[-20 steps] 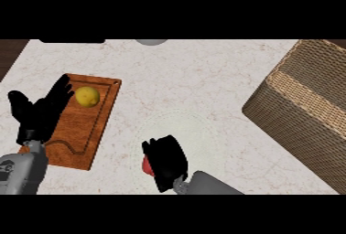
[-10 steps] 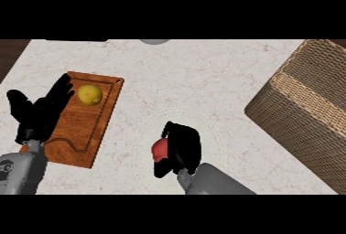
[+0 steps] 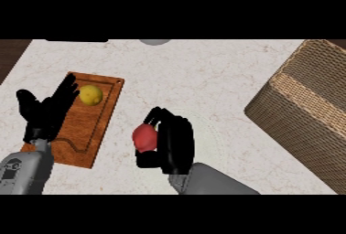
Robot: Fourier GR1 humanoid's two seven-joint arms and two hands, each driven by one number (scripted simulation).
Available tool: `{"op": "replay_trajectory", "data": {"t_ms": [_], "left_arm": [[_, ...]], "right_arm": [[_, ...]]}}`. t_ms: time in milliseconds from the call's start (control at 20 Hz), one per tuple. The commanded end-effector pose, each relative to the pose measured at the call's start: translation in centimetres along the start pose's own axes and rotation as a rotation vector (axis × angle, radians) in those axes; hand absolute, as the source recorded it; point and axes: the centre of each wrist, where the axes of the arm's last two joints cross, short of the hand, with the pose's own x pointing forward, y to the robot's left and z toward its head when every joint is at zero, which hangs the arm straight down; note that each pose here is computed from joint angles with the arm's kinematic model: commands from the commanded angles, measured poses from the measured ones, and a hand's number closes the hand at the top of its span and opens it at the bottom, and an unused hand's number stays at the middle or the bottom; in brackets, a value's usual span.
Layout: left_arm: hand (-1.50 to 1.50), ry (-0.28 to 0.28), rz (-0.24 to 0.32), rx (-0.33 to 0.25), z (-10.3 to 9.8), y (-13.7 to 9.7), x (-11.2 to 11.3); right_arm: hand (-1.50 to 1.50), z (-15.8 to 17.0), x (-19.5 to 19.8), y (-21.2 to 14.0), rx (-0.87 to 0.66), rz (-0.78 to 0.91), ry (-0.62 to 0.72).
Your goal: Pick the bell pepper from the placemat and place it in the basket
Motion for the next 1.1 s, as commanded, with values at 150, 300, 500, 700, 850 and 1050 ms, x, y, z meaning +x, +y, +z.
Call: {"op": "replay_trajectory", "data": {"t_ms": [150, 300, 500, 700, 850, 1050], "left_arm": [[0.00, 0.015, -0.008, 0.010, 0.4, 0.4, -0.4], [0.00, 0.024, -0.017, 0.043, 0.6, 1.5, -0.2], [0.00, 0.036, -0.005, 0.012, 0.9, 0.6, -1.0], [0.00, 0.015, 0.001, 0.023, 0.4, 0.5, 0.1], [0.00, 0.018, -0.003, 0.042, 0.7, 2.1, -1.0], [0.00, 0.019, 0.014, 0.047, 0.6, 0.3, 1.0]], "right_arm": [[1.50, -1.9, 5.7, -3.8, -0.271, -0.146, 0.034], [1.50, -0.9, 6.0, -4.5, -0.314, -0.115, 0.070], [1.50, -3.0, 8.1, -7.0, -0.402, -0.054, 0.107], [1.50, -4.3, 10.6, -10.1, -0.462, -0.027, 0.123], [1.50, -5.4, 11.5, -11.9, -0.512, -0.015, 0.158], [1.50, -6.6, 12.1, -13.5, -0.614, 0.006, 0.187]]}}
